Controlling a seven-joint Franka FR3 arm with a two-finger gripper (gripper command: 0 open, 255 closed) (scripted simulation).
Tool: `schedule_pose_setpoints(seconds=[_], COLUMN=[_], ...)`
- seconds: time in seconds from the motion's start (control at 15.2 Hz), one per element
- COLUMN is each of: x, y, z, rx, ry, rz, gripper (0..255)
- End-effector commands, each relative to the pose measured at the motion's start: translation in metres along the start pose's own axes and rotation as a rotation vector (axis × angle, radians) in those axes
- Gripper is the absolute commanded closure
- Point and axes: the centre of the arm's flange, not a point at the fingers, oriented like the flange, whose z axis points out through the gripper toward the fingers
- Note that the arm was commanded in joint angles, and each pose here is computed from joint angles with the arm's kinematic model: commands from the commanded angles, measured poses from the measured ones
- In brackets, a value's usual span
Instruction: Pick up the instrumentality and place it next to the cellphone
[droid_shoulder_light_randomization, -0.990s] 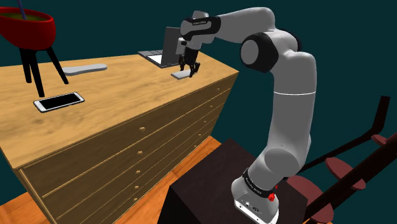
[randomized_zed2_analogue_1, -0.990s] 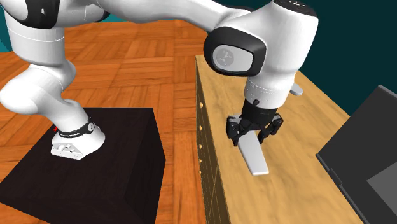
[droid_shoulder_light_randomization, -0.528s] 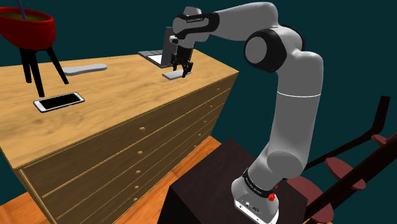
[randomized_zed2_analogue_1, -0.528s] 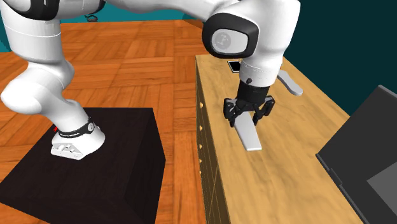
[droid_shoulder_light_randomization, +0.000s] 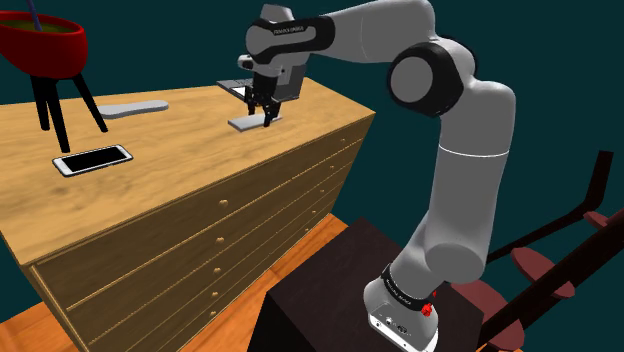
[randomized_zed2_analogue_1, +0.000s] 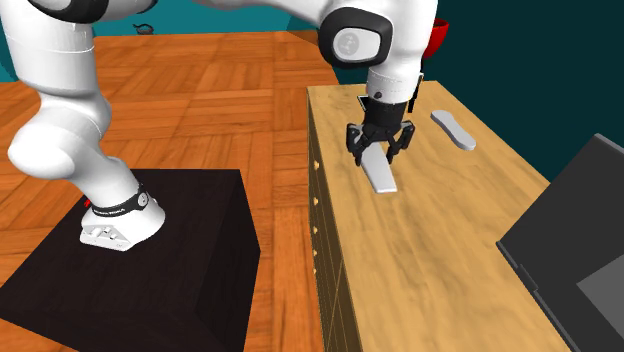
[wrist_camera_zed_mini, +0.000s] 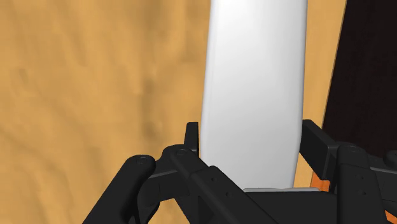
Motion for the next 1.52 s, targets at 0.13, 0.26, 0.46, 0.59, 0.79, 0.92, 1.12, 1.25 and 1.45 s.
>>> schedule_pose_setpoints(seconds=[0.13, 0.26, 0.46, 0.59, 0.79, 0.92, 1.12, 1.25, 1.45], x=[0.051, 0.078, 0.117, 0.143, 0.183, 0.209, 0.249, 0.275, 0.314], y=[0.001, 0.003, 0.007, 0.009, 0.013, 0.015, 0.018, 0.021, 0.024], z=[-0.001, -0.001, -0.001, -0.001, 0.000, 0.000, 0.000, 0.000, 0.000], rx=[0.000, 0.000, 0.000, 0.000, 0.000, 0.000, 0.000, 0.000, 0.000], ry=[0.000, 0.000, 0.000, 0.000, 0.000, 0.000, 0.000, 0.000, 0.000], rz=[0.001, 0.001, 0.001, 0.001, 0.001, 0.001, 0.001, 0.001, 0.001], gripper=[255, 255, 255, 255, 255, 255, 255, 255, 255])
